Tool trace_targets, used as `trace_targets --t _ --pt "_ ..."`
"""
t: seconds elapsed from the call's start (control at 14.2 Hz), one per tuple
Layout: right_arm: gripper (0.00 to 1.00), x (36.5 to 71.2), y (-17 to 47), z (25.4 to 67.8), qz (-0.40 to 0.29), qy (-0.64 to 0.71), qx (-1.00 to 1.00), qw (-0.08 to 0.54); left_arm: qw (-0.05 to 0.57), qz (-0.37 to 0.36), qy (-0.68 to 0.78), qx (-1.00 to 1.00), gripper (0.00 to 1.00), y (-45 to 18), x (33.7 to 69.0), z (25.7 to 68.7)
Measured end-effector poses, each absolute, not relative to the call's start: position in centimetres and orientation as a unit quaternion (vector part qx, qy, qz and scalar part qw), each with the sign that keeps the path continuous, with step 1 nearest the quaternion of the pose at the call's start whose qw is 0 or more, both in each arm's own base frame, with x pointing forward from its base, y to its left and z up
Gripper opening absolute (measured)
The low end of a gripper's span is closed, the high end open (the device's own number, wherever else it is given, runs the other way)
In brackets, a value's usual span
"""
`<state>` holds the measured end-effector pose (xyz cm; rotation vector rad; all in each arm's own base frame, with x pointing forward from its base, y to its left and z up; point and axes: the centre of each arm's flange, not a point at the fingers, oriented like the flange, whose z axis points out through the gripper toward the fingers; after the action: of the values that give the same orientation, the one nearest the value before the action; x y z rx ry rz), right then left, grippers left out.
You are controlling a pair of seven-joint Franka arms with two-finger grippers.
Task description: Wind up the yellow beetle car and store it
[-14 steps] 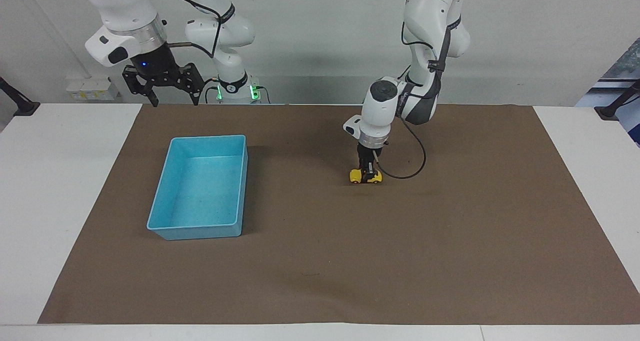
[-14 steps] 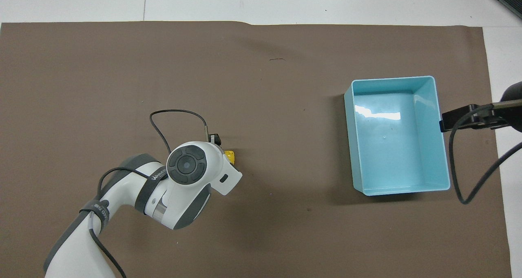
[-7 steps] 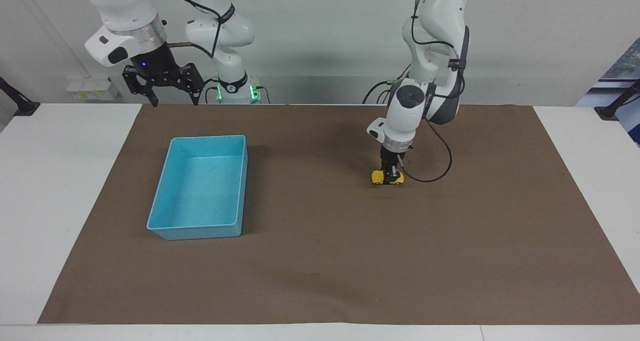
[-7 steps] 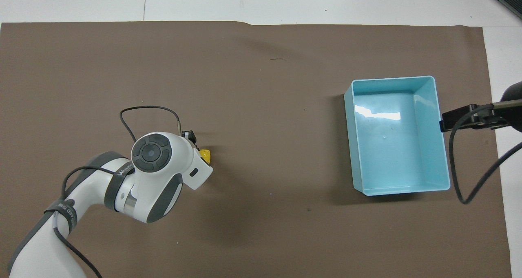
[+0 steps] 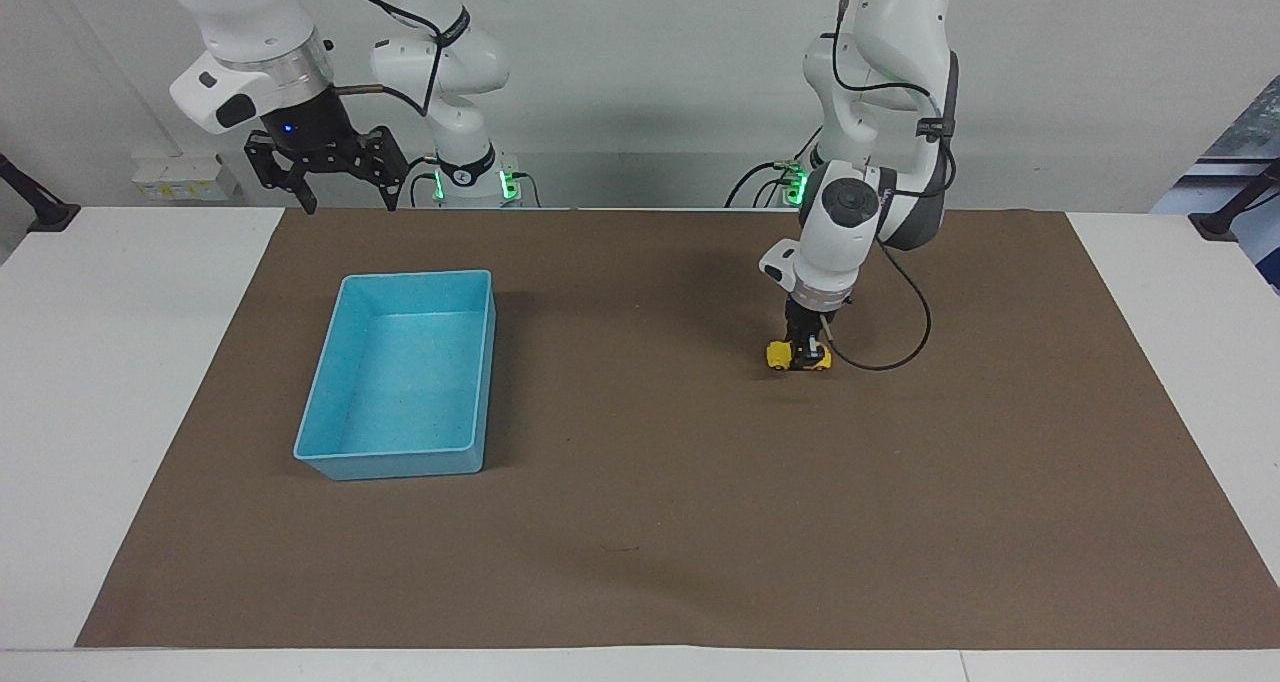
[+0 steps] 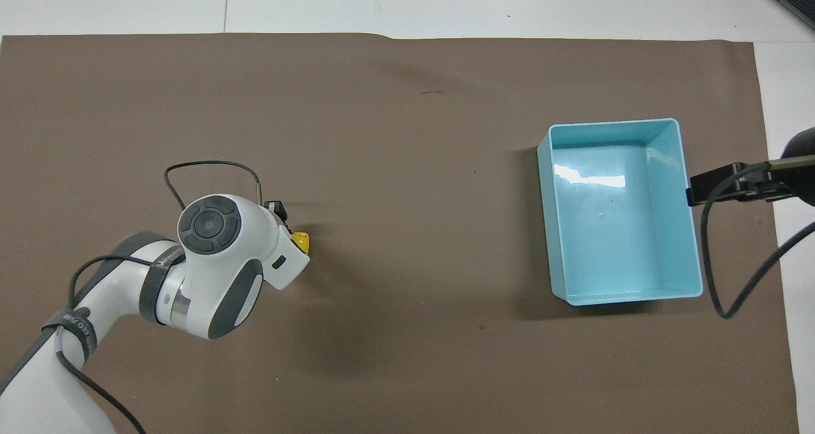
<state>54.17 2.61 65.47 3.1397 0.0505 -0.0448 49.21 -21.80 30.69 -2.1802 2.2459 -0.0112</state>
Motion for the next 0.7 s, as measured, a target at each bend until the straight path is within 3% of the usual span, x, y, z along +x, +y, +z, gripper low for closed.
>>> trace_targets --t 0.21,0.35,0.42,0.7 --pt "1.0 54.2 2.6 65.5 -0.014 0.016 1.0 0.001 -0.011 0.041 0.713 -0.7 0.69 -21.0 49.6 30.1" --pt "1.0 54.2 2.6 65.5 -0.014 0.016 1.0 0.001 -0.013 0.048 0.709 -0.704 0.95 -21.1 51.2 32.8" --pt "1.0 54.2 2.6 65.5 -0.014 0.016 1.0 0.001 -0.01 0.04 0.704 -0.709 1.0 -21.3 52.3 34.9" --pt "1.0 54.2 2.6 65.5 -0.014 0.016 1.0 0.001 0.007 -0.004 0.621 -0.784 1.0 -20.5 55.1 40.9"
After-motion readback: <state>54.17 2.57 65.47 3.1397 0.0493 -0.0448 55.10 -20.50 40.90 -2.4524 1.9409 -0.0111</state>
